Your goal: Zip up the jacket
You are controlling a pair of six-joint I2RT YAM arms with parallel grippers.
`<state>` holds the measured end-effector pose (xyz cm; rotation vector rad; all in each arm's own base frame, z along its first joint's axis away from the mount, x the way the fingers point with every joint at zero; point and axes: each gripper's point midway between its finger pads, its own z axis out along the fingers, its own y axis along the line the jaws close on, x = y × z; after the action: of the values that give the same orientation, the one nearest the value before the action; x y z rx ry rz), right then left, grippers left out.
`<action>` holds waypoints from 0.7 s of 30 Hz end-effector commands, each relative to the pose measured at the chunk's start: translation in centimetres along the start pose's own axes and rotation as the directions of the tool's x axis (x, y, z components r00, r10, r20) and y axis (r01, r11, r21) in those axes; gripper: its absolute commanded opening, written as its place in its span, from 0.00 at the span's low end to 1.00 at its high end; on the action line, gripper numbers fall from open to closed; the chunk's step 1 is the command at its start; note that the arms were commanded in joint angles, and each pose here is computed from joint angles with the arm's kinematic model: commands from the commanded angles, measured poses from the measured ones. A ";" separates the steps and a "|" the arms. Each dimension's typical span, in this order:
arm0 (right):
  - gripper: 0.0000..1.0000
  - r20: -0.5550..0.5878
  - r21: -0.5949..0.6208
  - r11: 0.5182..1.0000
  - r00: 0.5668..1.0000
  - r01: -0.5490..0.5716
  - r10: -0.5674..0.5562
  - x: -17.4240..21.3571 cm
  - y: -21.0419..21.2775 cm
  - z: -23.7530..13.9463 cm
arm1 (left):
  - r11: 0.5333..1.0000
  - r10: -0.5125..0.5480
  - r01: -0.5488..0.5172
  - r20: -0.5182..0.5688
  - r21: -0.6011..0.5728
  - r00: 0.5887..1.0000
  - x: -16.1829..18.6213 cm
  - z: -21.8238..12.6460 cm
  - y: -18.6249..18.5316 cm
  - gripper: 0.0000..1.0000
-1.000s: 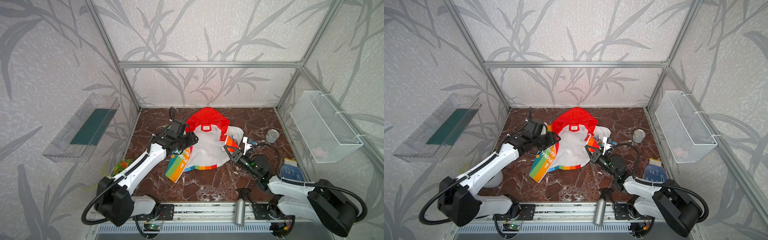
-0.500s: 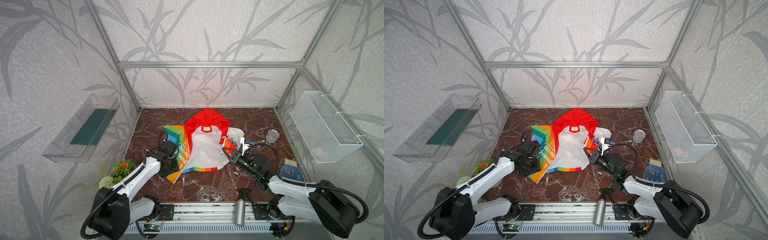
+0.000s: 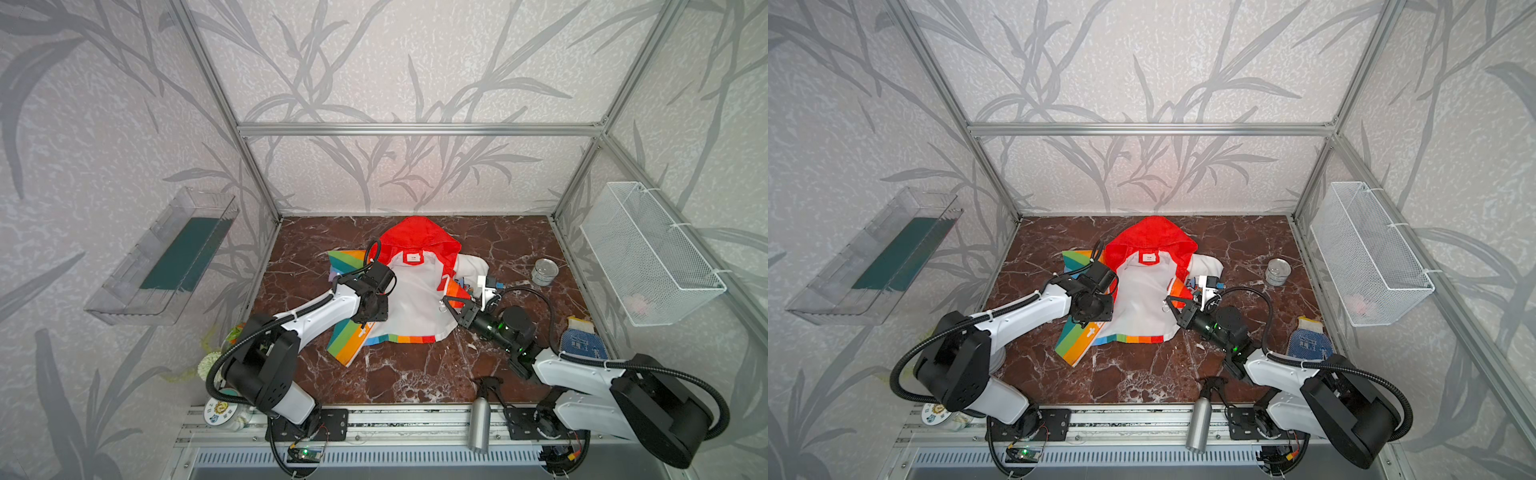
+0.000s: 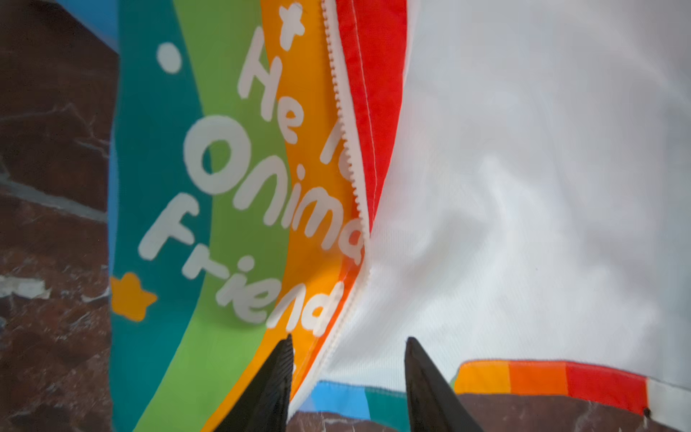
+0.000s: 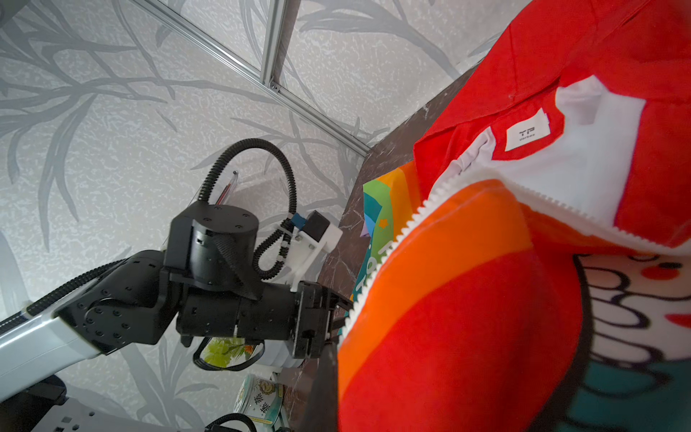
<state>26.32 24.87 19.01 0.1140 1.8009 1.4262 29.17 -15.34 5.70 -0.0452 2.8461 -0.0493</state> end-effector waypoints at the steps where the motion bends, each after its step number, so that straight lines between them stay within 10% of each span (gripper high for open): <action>1: 0.00 0.037 -0.058 0.998 0.999 0.030 -0.028 -1.8 2.5 0.1 | 0.999 0.031 -0.029 0.056 -0.037 0.998 -1.9 0.9 -0.4 0.46; 21: 0.00 0.065 -0.016 0.999 0.998 0.028 -0.027 -2.4 1.9 -1.4 | 0.990 0.124 -0.122 0.020 -0.072 0.992 -3.8 3.7 -1.8 0.06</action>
<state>26.09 23.64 21.26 0.1251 1.7626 1.4148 33.44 -17.61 2.21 0.0784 2.8429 0.0132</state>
